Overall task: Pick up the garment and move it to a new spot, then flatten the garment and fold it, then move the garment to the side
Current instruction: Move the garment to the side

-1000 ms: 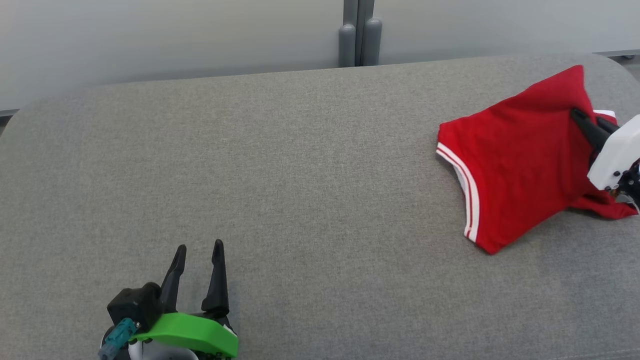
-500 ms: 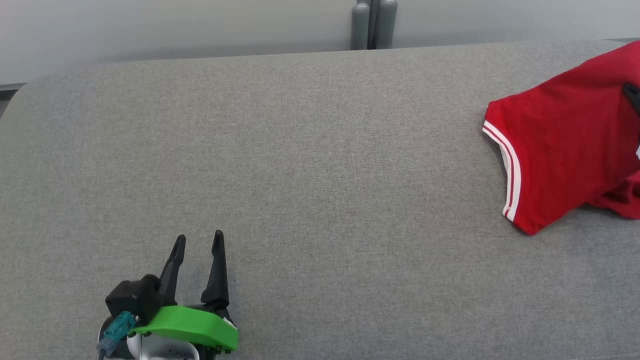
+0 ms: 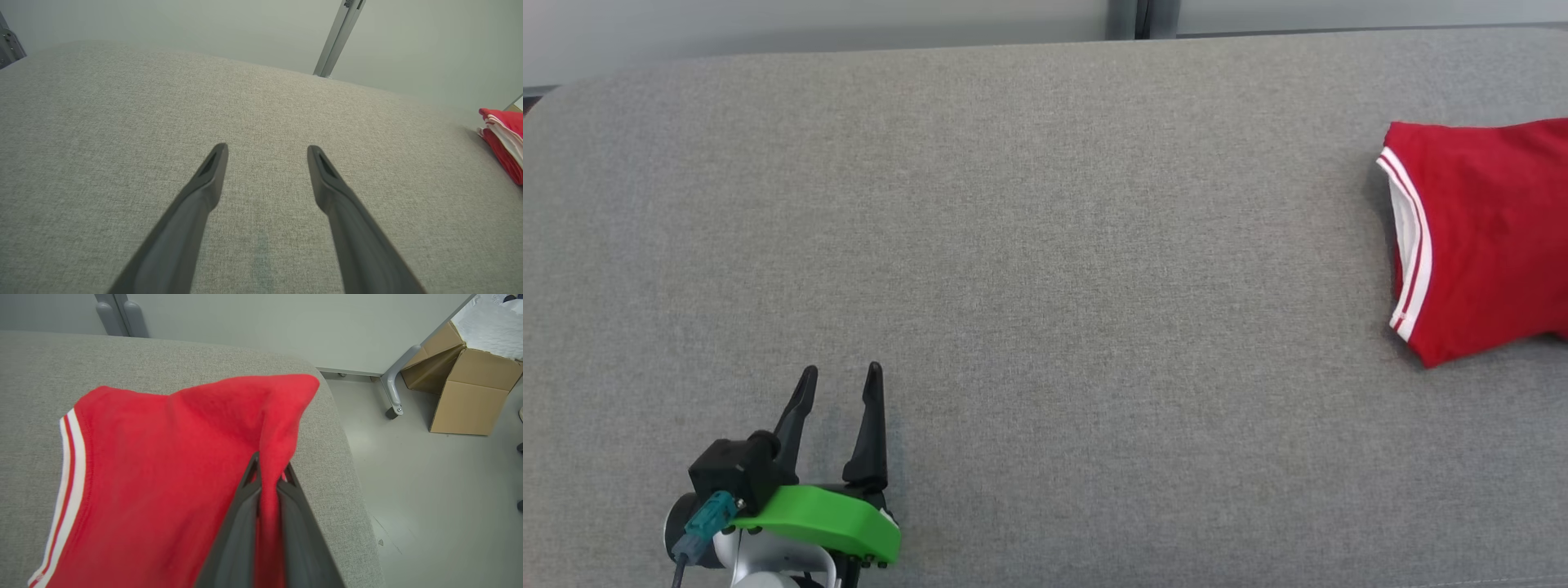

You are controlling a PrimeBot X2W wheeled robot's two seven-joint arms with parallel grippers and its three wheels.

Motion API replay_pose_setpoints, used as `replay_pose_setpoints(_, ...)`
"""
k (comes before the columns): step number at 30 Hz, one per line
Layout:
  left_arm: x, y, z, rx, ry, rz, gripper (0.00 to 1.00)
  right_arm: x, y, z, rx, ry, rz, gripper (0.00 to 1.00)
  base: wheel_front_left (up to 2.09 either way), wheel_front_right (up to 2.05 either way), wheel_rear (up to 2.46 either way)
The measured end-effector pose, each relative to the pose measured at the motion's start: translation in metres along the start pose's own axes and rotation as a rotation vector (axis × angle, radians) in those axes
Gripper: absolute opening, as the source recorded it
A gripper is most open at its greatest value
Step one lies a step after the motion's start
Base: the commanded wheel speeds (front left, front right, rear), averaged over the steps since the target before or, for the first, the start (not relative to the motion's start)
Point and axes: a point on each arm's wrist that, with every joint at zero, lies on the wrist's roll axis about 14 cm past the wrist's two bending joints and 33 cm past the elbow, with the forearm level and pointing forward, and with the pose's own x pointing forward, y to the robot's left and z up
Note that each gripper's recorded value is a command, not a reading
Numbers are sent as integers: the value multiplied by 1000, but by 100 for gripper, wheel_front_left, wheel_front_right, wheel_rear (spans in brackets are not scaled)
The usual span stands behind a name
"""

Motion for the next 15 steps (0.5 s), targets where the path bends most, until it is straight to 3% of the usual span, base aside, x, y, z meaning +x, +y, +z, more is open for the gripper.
replay_pose_setpoints(9,17,9,-6,53,42,-4,100,25,-21,-33,30,66,-117,0,0,0,0)
replay_pose_setpoints(13,22,15,-12,64,62,5,100,37,-9,-48,48,96,-104,3,0,0,0)
replay_pose_setpoints(15,24,18,-15,75,72,10,100,42,-5,-56,59,107,-111,23,0,0,0)
